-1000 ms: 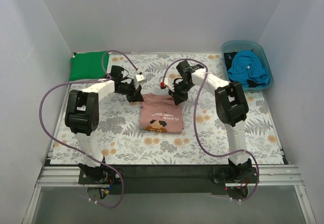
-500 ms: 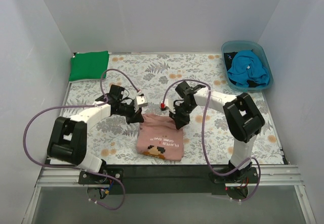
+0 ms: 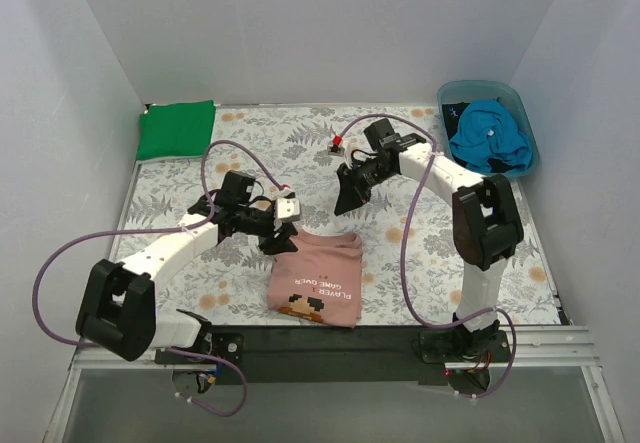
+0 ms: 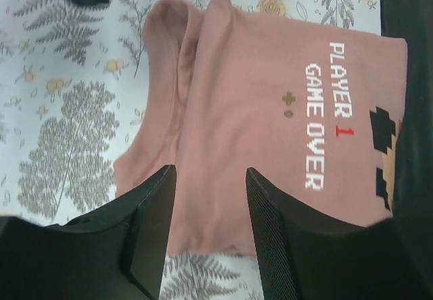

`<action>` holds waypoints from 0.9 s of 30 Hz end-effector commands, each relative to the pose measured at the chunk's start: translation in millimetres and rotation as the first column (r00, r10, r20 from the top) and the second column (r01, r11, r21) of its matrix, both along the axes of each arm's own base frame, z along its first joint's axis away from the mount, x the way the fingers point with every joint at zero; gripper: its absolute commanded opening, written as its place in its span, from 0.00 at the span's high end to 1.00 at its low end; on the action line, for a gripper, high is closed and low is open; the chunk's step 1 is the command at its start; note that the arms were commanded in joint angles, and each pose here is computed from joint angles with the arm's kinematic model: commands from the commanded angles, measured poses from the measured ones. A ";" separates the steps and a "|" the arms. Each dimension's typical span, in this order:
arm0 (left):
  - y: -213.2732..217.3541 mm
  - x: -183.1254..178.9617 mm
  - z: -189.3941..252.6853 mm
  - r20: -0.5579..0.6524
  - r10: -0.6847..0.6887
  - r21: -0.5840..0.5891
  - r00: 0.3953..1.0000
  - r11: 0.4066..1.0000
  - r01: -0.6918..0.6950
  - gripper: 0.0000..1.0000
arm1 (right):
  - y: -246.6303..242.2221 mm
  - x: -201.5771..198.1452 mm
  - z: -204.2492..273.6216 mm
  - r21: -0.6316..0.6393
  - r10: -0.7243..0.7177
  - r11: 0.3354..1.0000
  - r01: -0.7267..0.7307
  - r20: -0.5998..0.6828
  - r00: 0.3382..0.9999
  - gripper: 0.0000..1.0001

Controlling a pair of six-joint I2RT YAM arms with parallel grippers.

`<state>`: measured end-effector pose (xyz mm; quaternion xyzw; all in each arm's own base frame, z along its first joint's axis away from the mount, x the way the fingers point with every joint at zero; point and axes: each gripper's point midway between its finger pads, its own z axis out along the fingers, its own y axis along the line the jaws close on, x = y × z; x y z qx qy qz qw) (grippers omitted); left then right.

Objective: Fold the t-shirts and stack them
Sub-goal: Fold the tshirt

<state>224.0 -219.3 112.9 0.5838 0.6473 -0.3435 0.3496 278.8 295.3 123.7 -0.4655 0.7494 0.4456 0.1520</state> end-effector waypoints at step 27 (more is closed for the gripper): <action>-63.4 0.1 -55.7 -0.013 -0.191 0.072 0.982 0.979 0.191 0.87 | 45.9 -31.1 -102.4 -0.018 -0.061 0.998 0.060 -0.507 0.860 0.90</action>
